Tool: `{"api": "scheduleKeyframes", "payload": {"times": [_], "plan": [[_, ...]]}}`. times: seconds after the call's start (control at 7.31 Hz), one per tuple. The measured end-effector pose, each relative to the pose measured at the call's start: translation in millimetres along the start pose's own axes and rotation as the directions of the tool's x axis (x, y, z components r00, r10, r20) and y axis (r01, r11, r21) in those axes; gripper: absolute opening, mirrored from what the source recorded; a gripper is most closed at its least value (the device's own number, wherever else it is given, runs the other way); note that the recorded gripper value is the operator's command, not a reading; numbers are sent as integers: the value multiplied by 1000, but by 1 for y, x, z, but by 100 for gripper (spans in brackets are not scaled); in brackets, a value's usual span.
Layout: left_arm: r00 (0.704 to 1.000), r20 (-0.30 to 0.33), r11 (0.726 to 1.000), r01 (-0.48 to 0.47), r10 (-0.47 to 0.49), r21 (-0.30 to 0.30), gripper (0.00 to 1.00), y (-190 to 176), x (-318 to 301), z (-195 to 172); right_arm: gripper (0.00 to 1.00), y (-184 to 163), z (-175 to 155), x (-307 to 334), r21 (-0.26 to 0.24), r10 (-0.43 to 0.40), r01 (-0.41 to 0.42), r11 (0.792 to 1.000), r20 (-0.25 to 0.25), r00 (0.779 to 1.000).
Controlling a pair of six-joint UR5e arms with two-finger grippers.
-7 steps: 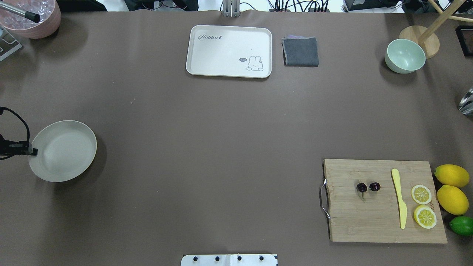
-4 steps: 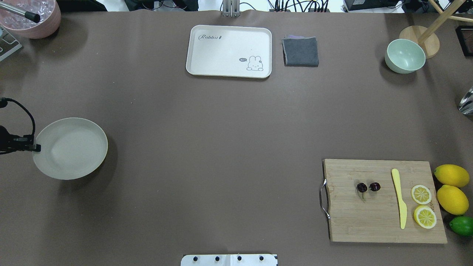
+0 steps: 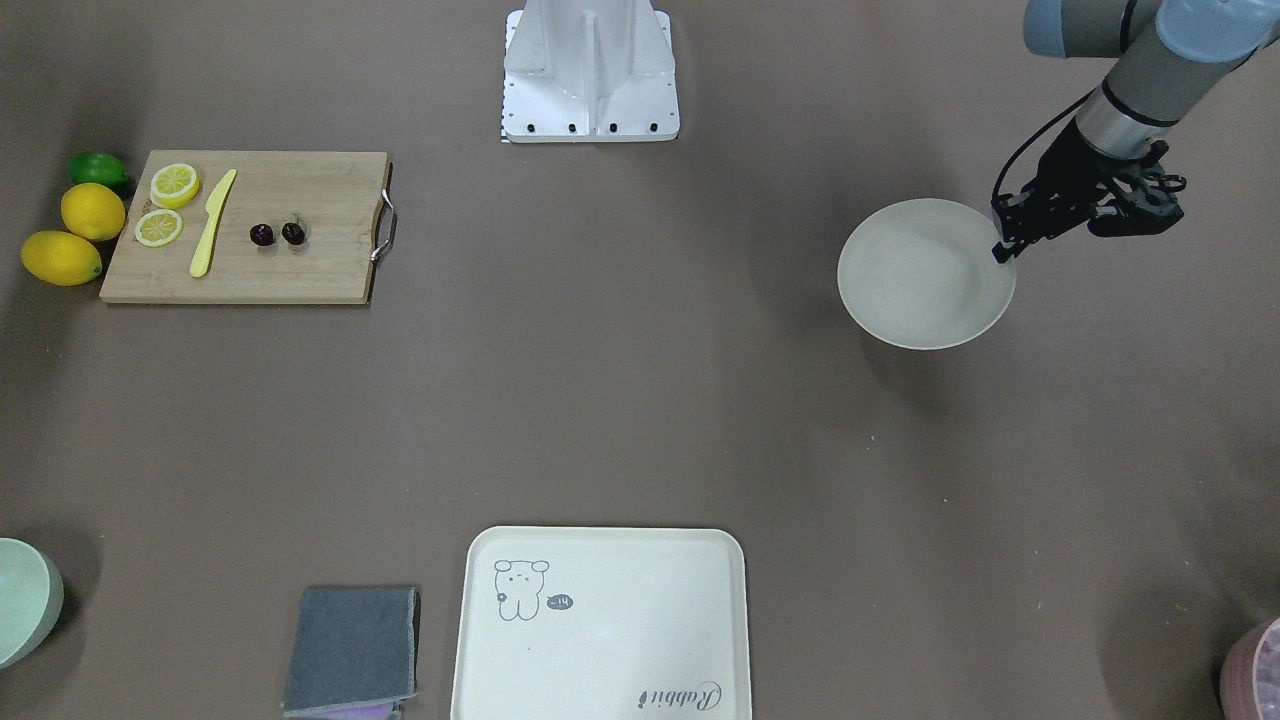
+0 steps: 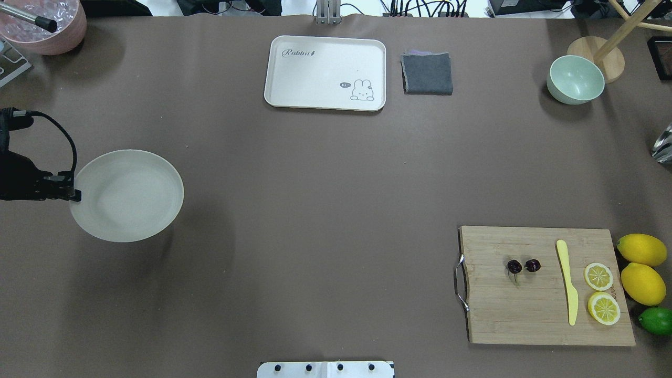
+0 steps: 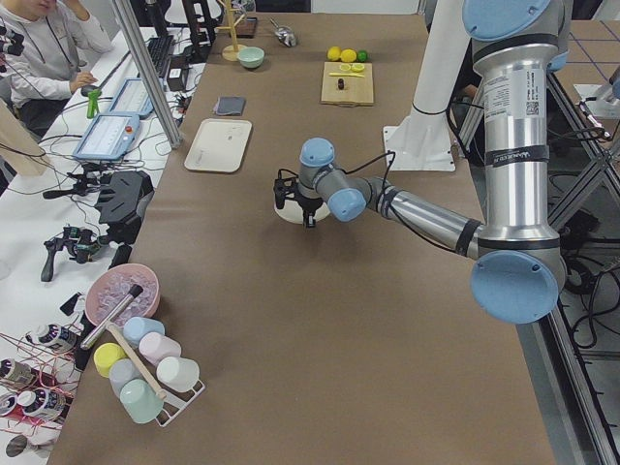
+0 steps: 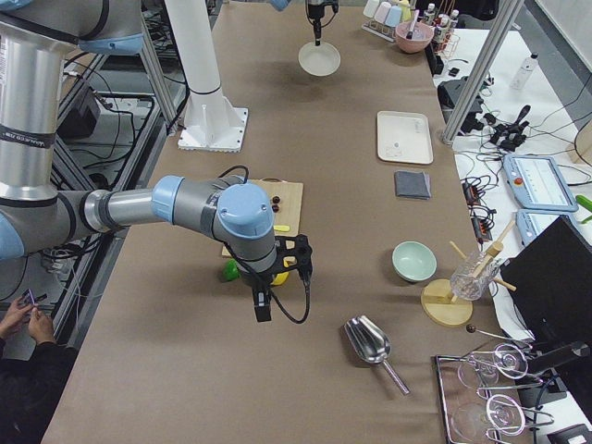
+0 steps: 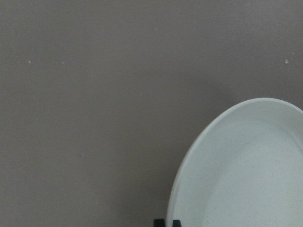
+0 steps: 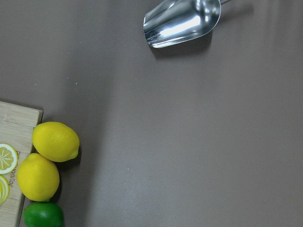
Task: Place red cherry on plate
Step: 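Slide the white bowl with the left gripper toward the table center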
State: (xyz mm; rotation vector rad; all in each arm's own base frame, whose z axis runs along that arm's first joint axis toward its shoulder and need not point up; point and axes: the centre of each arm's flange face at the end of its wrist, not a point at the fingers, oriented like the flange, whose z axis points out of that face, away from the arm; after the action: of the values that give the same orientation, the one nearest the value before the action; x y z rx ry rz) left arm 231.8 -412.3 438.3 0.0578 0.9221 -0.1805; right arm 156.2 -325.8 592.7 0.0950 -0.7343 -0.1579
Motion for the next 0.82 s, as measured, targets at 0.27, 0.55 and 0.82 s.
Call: {"api": "scheduleKeyframes", "payload": {"times": [0.27, 0.55, 0.82], "plan": [[1000, -18, 1000, 22, -22, -20, 0, -4, 65, -1, 100, 0, 0, 0, -1, 0, 0, 1000, -3, 1000], [1000, 10, 998, 29, -28, -47, 0, 9, 160, 3, 100, 0, 0, 1, -3, -2, 2, 1000, -7, 1000], [999, 30, 998, 31, -29, -63, 0, 50, 240, 20, 100, 4, -1, 4, -2, -5, 5, 1000, -10, 1000]]}}
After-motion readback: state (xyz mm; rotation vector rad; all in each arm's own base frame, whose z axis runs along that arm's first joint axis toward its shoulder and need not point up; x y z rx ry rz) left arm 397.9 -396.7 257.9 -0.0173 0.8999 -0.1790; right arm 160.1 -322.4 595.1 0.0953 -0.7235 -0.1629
